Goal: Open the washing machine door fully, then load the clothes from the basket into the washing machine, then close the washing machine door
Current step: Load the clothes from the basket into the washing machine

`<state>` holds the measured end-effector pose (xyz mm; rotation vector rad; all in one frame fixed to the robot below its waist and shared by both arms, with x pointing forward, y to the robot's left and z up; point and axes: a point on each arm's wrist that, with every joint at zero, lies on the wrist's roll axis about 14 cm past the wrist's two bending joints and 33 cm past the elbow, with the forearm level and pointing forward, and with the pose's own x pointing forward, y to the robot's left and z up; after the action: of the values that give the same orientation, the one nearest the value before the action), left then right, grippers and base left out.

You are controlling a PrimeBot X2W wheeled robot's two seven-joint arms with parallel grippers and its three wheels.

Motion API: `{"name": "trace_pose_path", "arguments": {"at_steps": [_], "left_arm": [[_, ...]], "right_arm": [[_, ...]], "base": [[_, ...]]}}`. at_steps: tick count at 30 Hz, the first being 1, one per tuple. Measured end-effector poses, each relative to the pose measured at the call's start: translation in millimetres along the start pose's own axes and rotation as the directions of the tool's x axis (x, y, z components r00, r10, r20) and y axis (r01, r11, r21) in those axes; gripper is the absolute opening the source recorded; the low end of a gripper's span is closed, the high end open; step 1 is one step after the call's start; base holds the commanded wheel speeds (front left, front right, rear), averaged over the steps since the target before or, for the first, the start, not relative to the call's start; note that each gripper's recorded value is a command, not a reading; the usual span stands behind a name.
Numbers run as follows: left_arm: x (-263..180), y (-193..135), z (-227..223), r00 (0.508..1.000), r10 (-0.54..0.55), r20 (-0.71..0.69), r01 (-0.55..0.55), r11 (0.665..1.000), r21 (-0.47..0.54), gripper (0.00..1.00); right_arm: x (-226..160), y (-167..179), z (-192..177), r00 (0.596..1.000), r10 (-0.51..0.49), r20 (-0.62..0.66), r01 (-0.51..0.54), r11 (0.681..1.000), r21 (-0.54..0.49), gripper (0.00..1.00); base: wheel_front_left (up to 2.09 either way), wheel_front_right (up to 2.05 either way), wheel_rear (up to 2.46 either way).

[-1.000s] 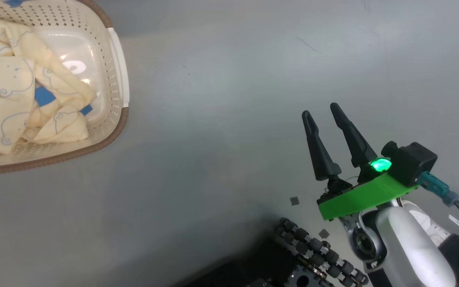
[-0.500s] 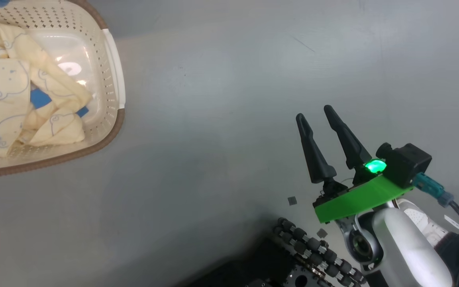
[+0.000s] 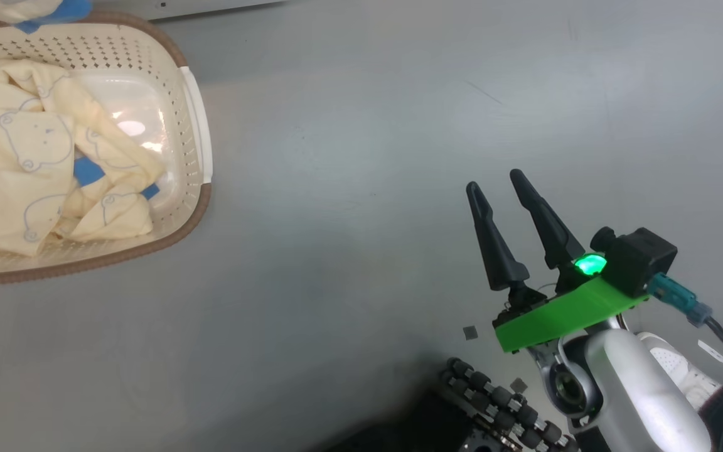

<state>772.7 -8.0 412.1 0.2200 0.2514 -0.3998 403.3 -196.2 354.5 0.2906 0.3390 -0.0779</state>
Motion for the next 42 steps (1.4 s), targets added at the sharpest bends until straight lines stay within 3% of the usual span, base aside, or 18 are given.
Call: {"name": "trace_pose_path", "arguments": {"at_steps": [13,22,33,42], "left_arm": [[-33.8,-11.9,9.9,1.000,-0.003,-0.012,0.002,0.996,-0.091,1.00],[-66.0,-29.0,27.7,0.998,-0.013,0.061,0.022,0.990,-0.142,1.00],[-134.8,-39.6,5.3,0.998,0.003,0.070,0.015,0.970,-0.244,1.00],[-203.5,-30.8,-4.4,0.994,0.049,0.096,-0.021,0.962,-0.272,1.00]], "right_arm": [[-3.1,8.8,18.6,0.998,0.030,0.055,-0.030,0.999,-0.011,1.00],[-5.5,19.5,35.6,0.992,0.063,0.107,-0.062,0.998,-0.011,1.00],[-21.2,32.2,59.8,0.979,0.102,0.178,-0.096,0.994,-0.042,1.00],[-40.4,44.1,76.4,0.962,0.138,0.234,-0.127,0.990,-0.065,1.00]], "base": [[0.00,0.00,0.00],[0.00,0.00,0.00],[0.00,0.00,0.00],[0.00,0.00,0.00]]}}
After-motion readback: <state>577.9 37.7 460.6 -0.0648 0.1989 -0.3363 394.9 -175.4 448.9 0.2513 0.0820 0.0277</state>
